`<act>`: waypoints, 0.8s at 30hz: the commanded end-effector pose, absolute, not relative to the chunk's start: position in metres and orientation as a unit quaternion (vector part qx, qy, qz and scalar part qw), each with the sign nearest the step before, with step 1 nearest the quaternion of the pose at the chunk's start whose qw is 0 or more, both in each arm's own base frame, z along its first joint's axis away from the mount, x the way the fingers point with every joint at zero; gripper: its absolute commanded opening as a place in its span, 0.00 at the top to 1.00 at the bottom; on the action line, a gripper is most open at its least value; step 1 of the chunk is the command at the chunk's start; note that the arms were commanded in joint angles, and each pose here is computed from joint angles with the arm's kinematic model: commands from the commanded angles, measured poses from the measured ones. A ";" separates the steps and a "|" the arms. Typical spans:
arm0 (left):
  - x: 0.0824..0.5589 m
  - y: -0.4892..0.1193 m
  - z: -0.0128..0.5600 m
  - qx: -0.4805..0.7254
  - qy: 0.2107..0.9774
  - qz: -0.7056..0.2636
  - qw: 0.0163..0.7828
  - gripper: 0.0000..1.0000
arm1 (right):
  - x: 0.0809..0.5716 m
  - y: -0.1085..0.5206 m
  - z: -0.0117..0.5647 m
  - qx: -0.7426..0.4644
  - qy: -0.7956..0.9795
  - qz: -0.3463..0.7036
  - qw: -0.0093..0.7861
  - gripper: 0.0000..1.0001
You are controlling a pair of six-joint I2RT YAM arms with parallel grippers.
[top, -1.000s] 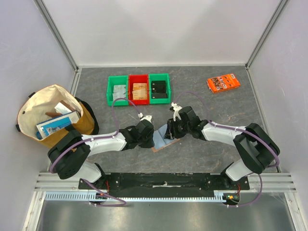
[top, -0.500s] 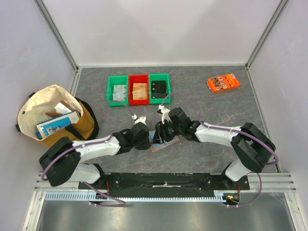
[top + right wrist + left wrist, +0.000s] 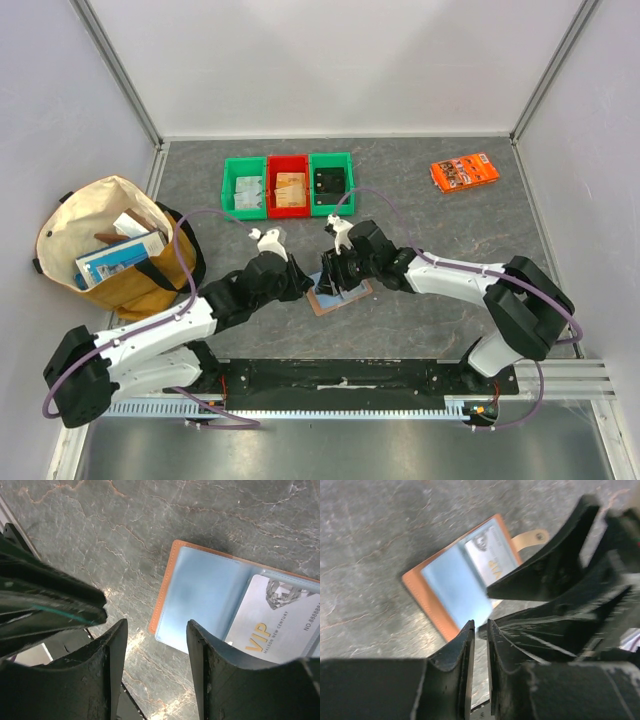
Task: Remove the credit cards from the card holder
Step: Remove the credit card from the card holder.
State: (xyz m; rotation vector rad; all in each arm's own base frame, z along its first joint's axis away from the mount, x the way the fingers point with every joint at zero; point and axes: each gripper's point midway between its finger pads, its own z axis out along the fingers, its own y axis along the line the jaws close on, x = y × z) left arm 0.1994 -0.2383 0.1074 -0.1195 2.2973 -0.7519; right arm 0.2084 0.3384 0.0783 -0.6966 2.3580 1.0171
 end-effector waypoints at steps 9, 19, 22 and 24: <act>0.234 -0.298 0.138 -0.069 0.859 -0.381 0.335 0.78 | 0.259 0.285 0.085 -0.170 0.888 0.292 0.311 0.47; 0.241 -0.308 0.094 -0.095 0.873 -0.379 0.292 0.56 | 0.262 0.273 0.065 -0.166 0.891 0.309 0.287 0.54; 0.240 -0.302 0.077 -0.111 0.878 -0.372 0.281 0.52 | 0.261 0.274 0.058 -0.165 0.893 0.312 0.280 0.56; 0.240 -0.299 0.067 -0.123 0.878 -0.372 0.274 0.52 | 0.260 0.272 0.051 -0.162 0.896 0.309 0.274 0.59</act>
